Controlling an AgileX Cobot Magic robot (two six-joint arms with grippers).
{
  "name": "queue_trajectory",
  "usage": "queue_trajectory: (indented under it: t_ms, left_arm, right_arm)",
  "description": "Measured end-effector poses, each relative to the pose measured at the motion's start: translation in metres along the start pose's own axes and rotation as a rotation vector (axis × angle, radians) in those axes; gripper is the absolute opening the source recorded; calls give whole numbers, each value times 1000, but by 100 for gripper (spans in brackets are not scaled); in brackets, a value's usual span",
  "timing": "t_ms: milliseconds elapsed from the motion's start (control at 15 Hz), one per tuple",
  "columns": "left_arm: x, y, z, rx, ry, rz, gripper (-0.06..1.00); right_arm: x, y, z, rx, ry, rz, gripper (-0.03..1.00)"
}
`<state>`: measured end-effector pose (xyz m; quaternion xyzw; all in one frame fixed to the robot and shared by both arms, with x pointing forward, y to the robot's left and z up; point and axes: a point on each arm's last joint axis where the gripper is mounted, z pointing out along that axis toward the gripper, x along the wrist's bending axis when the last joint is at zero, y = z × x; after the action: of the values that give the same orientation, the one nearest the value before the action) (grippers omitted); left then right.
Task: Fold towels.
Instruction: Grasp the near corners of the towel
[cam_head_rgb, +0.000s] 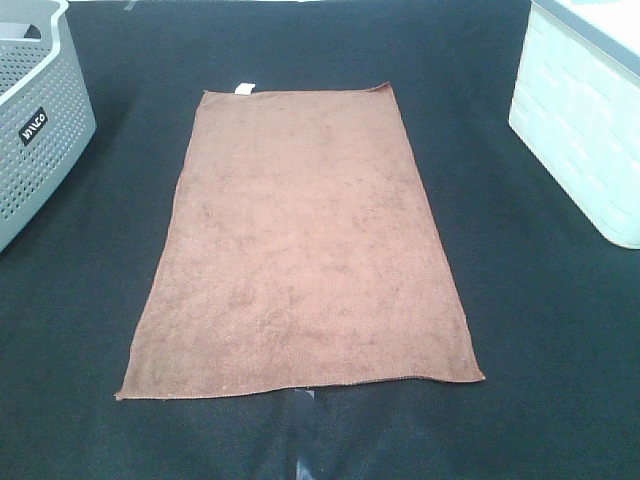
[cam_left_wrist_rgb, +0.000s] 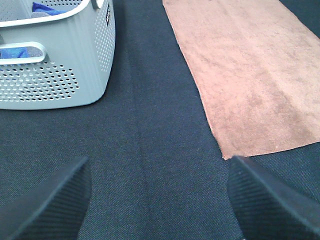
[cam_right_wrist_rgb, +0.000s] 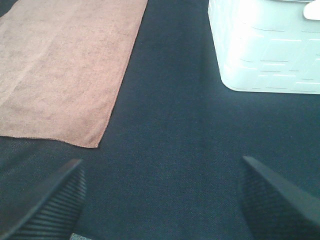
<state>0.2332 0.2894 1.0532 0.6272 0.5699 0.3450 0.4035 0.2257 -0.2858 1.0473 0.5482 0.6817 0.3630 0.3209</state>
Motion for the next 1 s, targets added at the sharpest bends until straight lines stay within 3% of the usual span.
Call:
queue_trajectory:
  t_ms: [1000]
  left_arm:
    - [0,0,0,0,0,0,73]
  right_arm:
    - [0,0,0,0,0,0,78]
